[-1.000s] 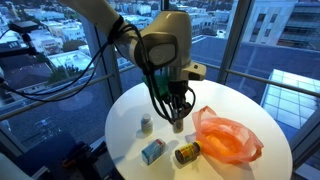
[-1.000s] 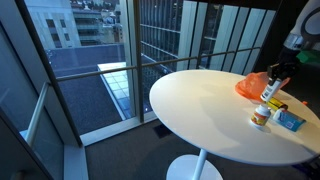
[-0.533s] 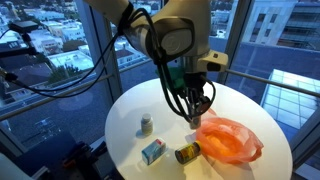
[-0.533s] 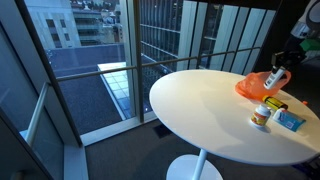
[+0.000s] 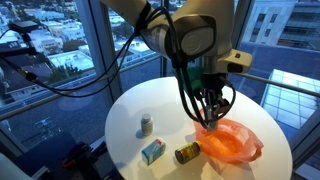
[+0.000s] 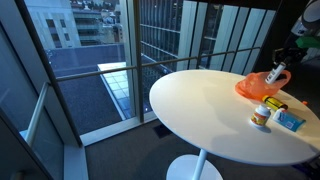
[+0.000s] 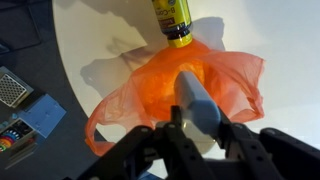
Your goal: Put the white bottle into the carrier bag
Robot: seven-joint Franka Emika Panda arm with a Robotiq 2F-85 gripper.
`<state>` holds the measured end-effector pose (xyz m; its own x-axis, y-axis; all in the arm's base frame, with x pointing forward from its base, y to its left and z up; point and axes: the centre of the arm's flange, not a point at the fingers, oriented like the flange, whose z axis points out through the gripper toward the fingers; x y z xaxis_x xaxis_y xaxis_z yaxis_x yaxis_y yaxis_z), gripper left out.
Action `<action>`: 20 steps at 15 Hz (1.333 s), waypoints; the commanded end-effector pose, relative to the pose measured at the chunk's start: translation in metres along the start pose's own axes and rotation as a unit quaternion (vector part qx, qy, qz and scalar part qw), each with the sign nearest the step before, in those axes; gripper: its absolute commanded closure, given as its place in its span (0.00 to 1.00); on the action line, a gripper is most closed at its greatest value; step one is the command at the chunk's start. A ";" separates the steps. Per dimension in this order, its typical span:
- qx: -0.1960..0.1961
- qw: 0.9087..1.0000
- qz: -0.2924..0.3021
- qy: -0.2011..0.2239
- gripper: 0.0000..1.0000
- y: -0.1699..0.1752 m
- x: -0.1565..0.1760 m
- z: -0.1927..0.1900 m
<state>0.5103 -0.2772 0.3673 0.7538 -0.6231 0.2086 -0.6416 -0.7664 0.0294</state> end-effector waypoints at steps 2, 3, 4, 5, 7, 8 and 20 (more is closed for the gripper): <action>0.000 0.999 0.050 -0.008 0.89 0.005 0.041 0.019; -0.001 0.998 0.055 -0.010 0.89 0.006 0.044 0.025; -0.003 0.998 0.059 -0.012 0.89 0.008 0.047 0.031; -0.006 0.998 0.063 -0.014 0.89 0.009 0.049 0.036; -0.013 0.998 0.065 -0.020 0.47 0.010 0.052 0.045; -0.015 0.998 0.064 -0.020 0.40 0.009 0.051 0.046; 0.006 0.997 -0.035 -0.072 0.00 -0.004 -0.004 -0.015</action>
<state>0.5322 -0.2893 0.3578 0.7677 -0.6314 0.1093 -0.6376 -0.7697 0.0317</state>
